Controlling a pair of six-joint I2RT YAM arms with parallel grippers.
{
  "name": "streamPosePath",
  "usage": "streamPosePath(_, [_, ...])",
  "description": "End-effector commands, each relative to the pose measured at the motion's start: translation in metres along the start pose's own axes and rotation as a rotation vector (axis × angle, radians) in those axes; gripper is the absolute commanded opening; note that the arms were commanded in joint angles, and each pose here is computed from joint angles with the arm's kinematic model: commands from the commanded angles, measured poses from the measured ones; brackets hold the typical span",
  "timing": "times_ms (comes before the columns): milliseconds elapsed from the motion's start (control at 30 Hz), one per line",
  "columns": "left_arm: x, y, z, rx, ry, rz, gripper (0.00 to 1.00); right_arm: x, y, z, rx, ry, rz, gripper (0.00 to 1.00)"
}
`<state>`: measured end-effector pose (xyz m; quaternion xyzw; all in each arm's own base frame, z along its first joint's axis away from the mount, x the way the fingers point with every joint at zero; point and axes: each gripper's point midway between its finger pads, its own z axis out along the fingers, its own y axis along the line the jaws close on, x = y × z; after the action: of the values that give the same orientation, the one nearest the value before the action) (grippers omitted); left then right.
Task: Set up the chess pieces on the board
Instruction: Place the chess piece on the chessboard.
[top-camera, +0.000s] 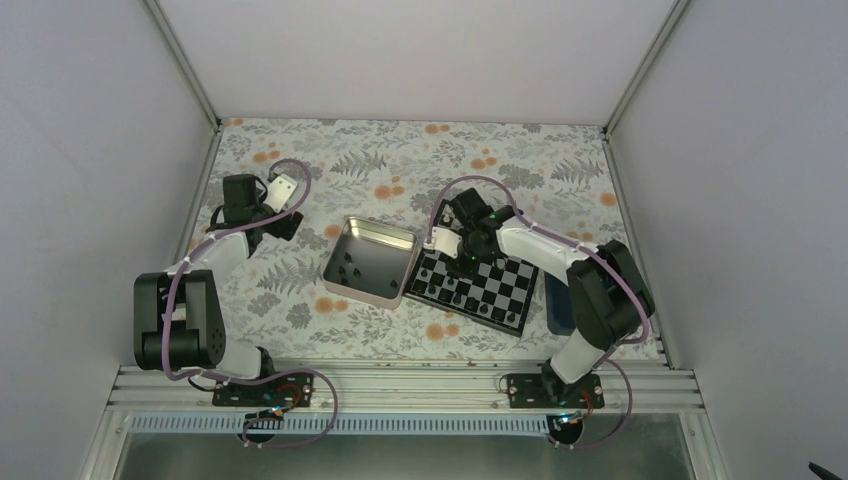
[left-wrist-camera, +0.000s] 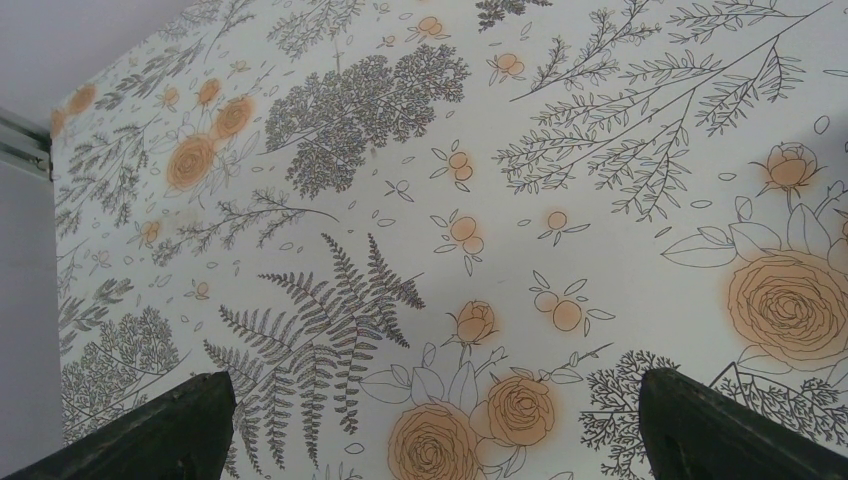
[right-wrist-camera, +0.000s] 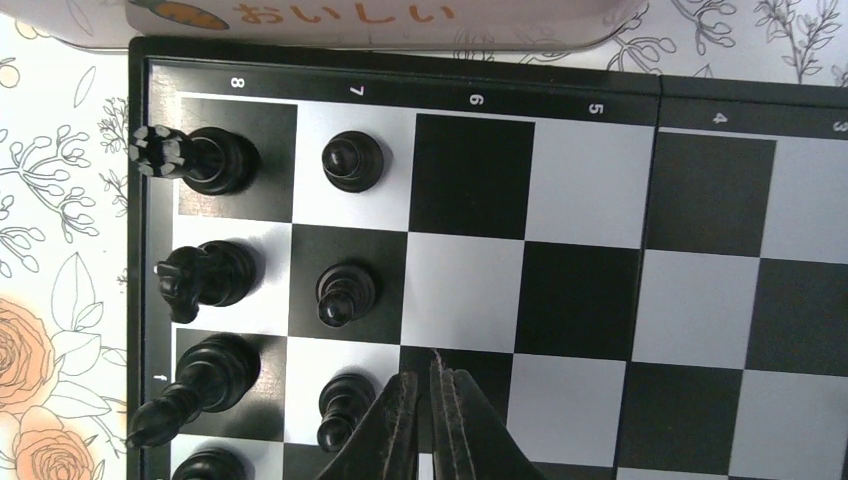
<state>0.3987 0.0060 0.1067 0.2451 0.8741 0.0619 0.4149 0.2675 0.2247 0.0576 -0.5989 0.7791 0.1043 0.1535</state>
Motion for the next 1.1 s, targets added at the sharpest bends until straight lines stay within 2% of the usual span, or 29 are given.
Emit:
streamPosePath(0, [-0.011, 0.004, -0.002, -0.009, -0.043, 0.007, 1.00, 0.004, 0.005, 0.006, -0.029, 0.002, -0.011, 0.07])
streamPosePath(433, [-0.012, 0.005, -0.003, -0.011, -0.049, 0.010, 1.00, 0.012, 0.013, 0.009, -0.057, 0.022, -0.008, 0.10])
streamPosePath(567, [-0.013, 0.005, -0.004, -0.012, -0.053, 0.011, 1.00, 0.014, 0.017, 0.009, -0.075, 0.027, -0.016, 0.21])
streamPosePath(767, [-0.013, 0.005, -0.004, -0.013, -0.054, 0.011, 1.00, 0.017, 0.018, 0.010, -0.069, 0.035, -0.017, 0.30])
streamPosePath(833, [-0.013, 0.004, -0.004, -0.012, -0.053, 0.011, 1.00, 0.016, 0.016, 0.009, -0.060, 0.032, -0.015, 0.29])
streamPosePath(967, [-0.013, 0.004, -0.004, -0.011, -0.054, 0.012, 1.00, 0.009, 0.005, 0.005, -0.002, 0.011, -0.014, 0.20])
streamPosePath(1067, [-0.013, 0.004, -0.004, -0.012, -0.054, 0.012, 1.00, 0.005, -0.007, 0.003, 0.051, 0.007, -0.013, 0.18])
